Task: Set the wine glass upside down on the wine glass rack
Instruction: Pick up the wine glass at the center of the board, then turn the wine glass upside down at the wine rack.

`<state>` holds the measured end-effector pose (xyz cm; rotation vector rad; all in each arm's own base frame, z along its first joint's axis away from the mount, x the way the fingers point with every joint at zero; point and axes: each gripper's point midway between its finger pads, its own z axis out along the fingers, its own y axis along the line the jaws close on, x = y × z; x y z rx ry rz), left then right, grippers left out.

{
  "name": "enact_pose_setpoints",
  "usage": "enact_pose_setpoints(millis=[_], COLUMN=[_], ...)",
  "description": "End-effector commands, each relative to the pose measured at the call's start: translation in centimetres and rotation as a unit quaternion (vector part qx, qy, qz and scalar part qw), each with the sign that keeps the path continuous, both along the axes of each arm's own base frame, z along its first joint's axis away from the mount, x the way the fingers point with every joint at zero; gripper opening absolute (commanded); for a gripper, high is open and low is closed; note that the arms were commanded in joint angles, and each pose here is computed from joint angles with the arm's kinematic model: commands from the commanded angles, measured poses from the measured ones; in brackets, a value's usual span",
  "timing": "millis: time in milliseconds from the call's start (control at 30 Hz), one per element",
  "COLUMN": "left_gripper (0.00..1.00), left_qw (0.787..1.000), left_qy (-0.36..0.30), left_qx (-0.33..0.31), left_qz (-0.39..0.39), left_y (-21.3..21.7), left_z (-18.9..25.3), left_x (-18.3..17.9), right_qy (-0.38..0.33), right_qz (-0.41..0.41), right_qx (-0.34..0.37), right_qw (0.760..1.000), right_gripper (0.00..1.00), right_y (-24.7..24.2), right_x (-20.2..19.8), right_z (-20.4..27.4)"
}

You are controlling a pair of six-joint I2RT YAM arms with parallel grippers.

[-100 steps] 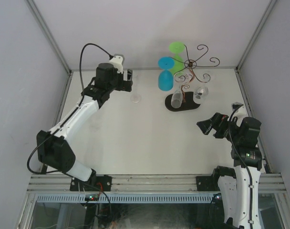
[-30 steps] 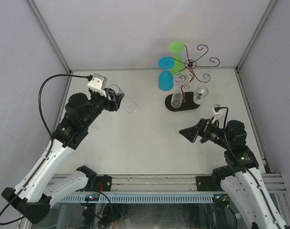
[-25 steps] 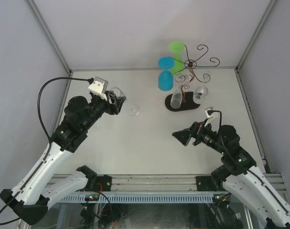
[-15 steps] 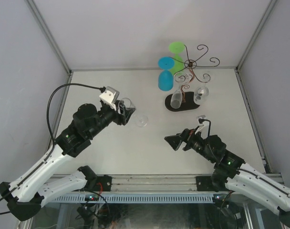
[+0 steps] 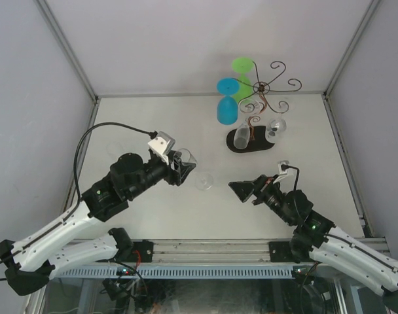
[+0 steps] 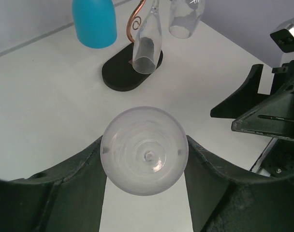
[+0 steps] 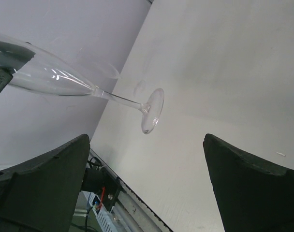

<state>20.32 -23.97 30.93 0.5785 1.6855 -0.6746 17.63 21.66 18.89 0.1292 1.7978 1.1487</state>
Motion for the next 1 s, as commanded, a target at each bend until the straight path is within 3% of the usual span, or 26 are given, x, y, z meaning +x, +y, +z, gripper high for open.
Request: enact_pose_setpoints(millis=[0,267,633,967], left_gripper=[0.28,0.27,0.26,0.26], left_qw=[0.999,0.998,0.995,0.994], left_qy=[-0.017,-0.013,-0.014,-0.018], left_qx=[-0.047,-0.062,-0.088,-0.096], left_qz=[-0.004,-0.029,-0.048,-0.052], left_y=[-0.6,-1.8,-2.8,-3.4], left_z=[2.3,2.7,4.0,4.7], left_x=[-0.4,-1.5,-2.4,-2.5], right_qy=[0.001,0.019,0.050,0.075], right_qz=[-0.014,-0.022,-0.009,0.011], right_qx=[0.032,0.076,0.110,0.116], right_qw=[0.999,0.997,0.993,0.990], right_gripper=[1.00,0.92,0.69,0.57], right_y=[-0.3,0.4,2.6,3.7], right_x=[0.5,1.4,2.4,2.1], right_z=[0.7,0.6,0.1,-0.6])
